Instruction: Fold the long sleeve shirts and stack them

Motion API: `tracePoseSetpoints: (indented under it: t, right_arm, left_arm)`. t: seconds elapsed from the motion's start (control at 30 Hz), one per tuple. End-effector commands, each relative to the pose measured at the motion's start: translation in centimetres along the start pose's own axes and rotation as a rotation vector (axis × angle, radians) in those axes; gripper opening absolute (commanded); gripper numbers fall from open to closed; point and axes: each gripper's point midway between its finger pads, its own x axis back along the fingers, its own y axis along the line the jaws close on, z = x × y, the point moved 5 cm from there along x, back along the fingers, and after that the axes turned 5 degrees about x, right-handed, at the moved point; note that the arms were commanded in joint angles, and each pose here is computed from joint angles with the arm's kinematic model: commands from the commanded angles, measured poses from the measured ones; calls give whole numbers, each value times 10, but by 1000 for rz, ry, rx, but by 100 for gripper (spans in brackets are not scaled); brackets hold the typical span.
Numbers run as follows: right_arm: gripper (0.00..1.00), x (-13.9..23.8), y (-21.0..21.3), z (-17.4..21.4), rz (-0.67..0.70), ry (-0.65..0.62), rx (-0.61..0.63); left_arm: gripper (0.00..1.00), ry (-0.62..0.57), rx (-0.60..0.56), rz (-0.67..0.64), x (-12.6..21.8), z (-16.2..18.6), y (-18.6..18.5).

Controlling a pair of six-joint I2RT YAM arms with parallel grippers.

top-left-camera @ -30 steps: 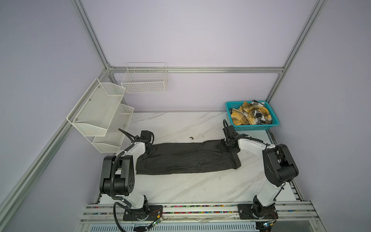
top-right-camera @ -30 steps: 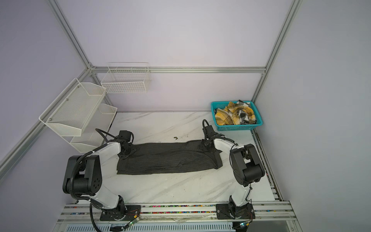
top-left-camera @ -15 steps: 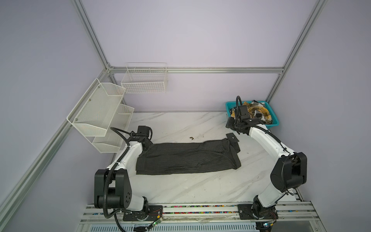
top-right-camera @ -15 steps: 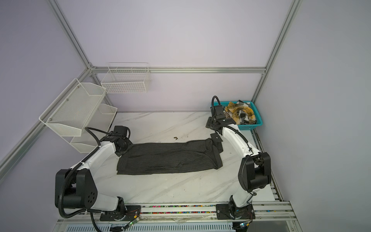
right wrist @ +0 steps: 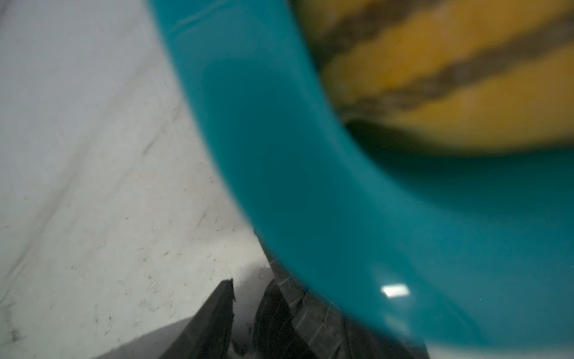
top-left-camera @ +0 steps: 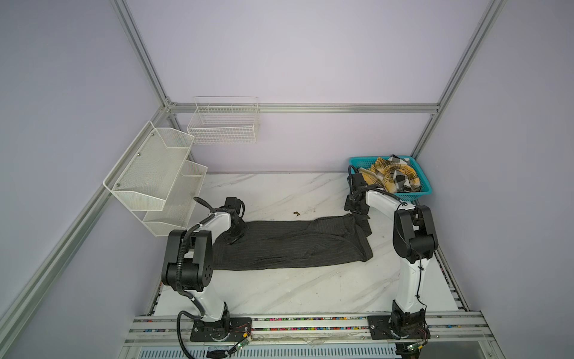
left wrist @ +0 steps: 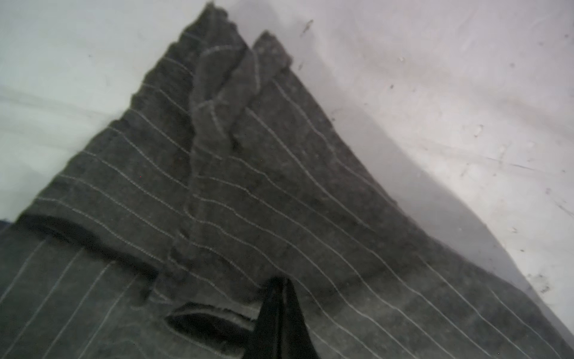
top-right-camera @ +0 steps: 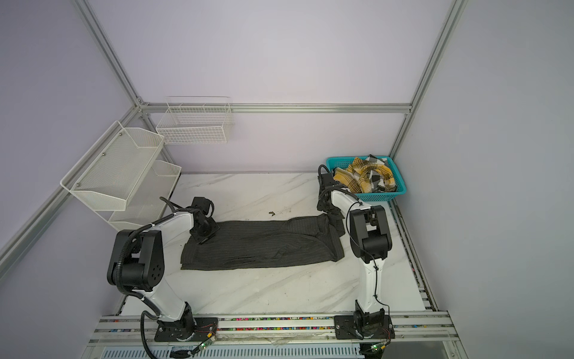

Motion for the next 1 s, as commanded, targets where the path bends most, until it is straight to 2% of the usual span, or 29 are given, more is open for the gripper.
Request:
tracePoseSetpoints:
  t: [0.0,0.1,0.13,0.27,0.33,0.53,0.67,0.7,0.77,0.8,0.97]
  right_arm:
    - [53,-8,-4,-6,59,-10,2]
    - [51,-26,-7,-3,116,3,27]
    - [47,-33,-7,-1,125,12,35]
    - [9,-48,-2,6,106,47,50]
    - [0,-44,2,4,72,43,44]
    - [0,12,19,-40,-46,-80,11]
    - [0,34,13,-51,-9,-97,6]
    - [5,34,10,-48,9,-85,1]
    - [38,34,1,-36,47,-63,-30]
    - [46,32,-1,-30,54,-57,-38]
    - [47,17,-12,-1,68,-13,-38]
  left_arm:
    - [0,-30,-19,-16,5,-14,-1]
    - [0,-40,-38,-20,6,-14,1]
    - [0,-40,-47,-18,6,-15,0]
    - [0,-43,-69,-24,5,-17,-1]
    - [0,-44,-74,-32,3,-17,0]
    - [0,-33,-69,-36,-1,-17,-1]
    - [0,-36,-68,-29,-1,-17,-2]
    - [0,-36,-72,-28,-1,-17,-2]
    - [0,-39,-80,-26,1,-17,-2]
    - [0,-42,-84,-25,2,-17,-1]
    - [0,-38,-100,-39,2,-13,4]
